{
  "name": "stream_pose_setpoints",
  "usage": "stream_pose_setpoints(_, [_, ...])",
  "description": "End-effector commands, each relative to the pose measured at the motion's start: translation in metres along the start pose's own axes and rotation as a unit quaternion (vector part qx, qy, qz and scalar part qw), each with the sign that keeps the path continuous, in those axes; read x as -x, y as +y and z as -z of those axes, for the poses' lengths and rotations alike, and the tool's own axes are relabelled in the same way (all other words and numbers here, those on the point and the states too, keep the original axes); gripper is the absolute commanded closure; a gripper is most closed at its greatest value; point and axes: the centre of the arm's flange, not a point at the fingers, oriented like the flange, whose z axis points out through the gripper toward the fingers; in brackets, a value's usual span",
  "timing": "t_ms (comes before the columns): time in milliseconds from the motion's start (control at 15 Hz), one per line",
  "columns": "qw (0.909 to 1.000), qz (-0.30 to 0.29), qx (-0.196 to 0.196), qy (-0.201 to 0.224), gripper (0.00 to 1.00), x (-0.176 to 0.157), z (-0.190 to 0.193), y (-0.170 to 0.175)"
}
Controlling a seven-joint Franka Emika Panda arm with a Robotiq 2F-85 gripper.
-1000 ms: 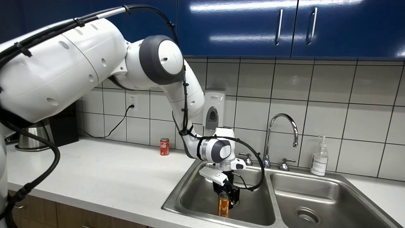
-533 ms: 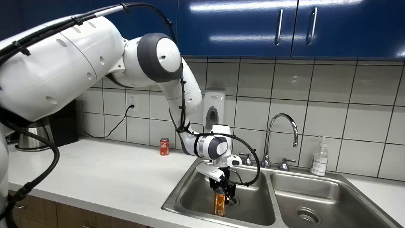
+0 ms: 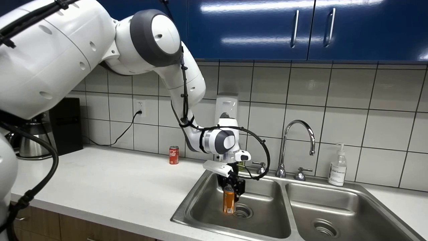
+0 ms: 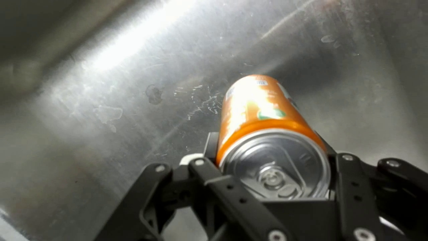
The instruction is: Remove the can from the sink
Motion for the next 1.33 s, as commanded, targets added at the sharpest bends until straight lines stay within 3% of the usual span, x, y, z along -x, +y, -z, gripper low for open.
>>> stream_pose_setpoints(0, [0.9998,0.011,0.013,0.006,0.61,0.025,0.045,0.0])
stream_pose_setpoints(667, [0.9972,0.065,0.029,0.021,0.61,0.073,0.102,-0.022])
stream_pose_setpoints(1267, [0.9863,0.159,0.041,0.02,0.61,0.128,0.128,-0.072])
